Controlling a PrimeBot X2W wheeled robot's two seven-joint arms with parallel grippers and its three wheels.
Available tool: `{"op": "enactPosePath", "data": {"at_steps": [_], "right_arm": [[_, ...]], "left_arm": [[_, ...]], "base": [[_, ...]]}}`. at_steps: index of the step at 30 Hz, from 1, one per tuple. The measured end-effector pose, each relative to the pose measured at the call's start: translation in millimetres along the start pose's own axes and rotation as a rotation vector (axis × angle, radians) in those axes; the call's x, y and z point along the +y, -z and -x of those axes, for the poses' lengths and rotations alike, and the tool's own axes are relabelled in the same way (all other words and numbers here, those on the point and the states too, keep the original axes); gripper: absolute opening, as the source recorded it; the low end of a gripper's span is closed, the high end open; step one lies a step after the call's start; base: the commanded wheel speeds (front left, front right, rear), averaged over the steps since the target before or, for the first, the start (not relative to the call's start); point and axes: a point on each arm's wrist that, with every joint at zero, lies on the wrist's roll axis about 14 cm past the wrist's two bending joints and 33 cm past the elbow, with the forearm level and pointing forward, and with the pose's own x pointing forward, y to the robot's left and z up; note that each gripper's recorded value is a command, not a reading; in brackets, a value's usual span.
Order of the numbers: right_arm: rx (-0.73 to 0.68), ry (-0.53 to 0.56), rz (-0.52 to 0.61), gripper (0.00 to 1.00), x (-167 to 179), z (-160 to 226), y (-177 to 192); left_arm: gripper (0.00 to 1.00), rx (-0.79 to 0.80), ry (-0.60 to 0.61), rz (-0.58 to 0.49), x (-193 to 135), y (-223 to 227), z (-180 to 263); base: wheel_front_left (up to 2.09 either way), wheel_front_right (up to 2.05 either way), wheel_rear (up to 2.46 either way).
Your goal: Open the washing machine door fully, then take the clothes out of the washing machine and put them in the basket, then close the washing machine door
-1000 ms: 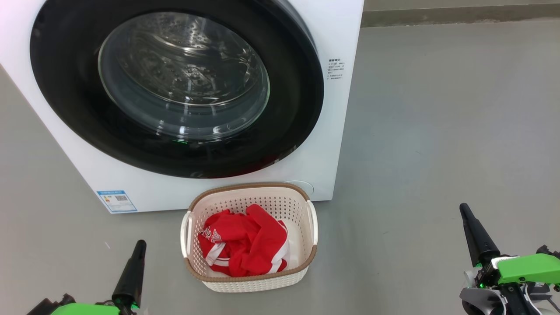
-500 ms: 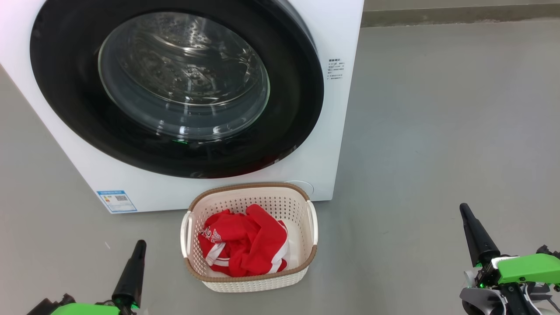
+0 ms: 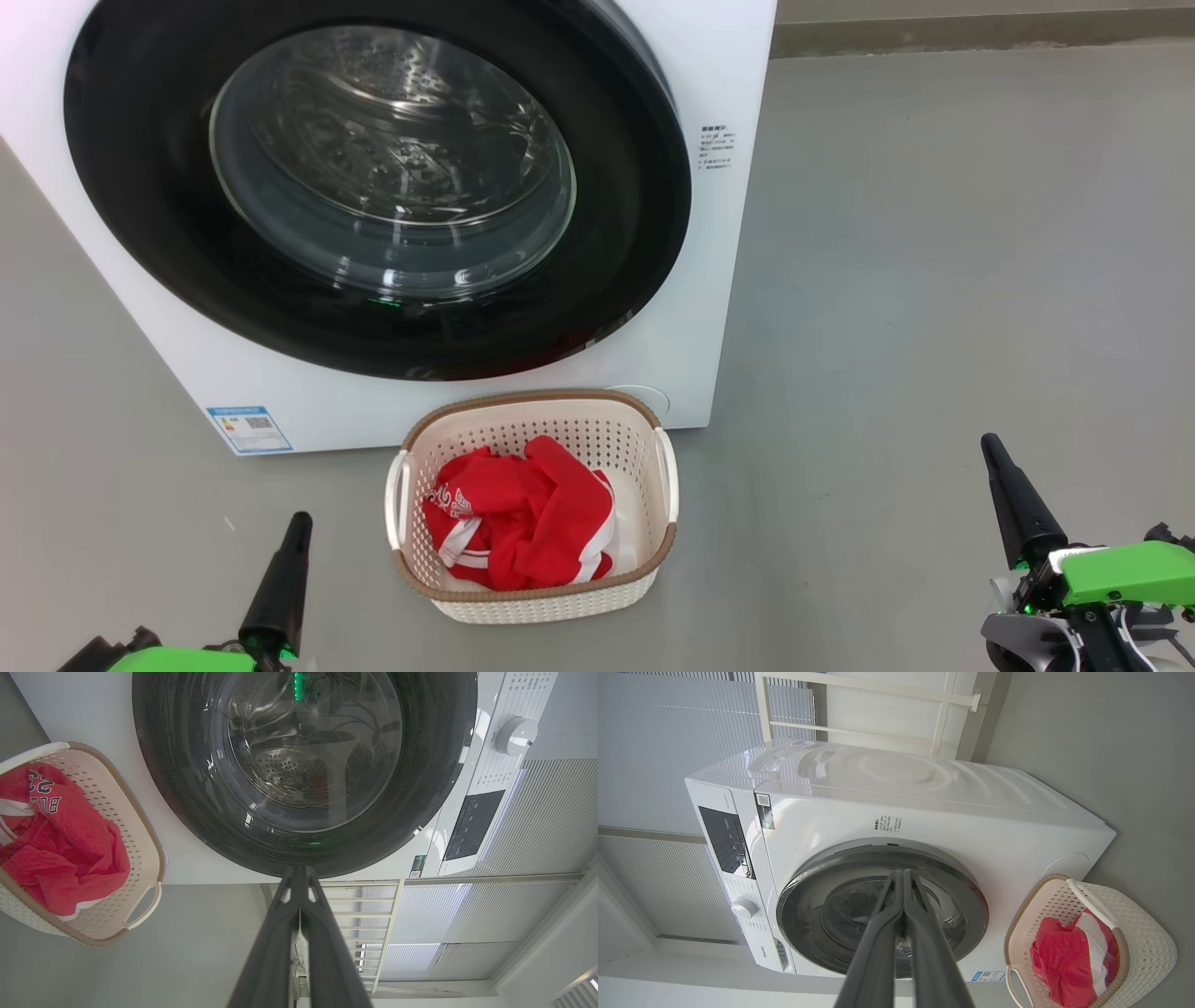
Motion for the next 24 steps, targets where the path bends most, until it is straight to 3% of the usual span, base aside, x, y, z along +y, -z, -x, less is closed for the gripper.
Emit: {"op": "enactPosePath", "data": {"at_steps": [24], "right_arm": [[-0.001,0.000,0.000,0.00,0.0,0.0,-0.3]], "left_arm": [[0.00,0.000,0.000,0.000,0.0,0.0,0.0]], "base": [[0.00,0.00,0.00]]}}
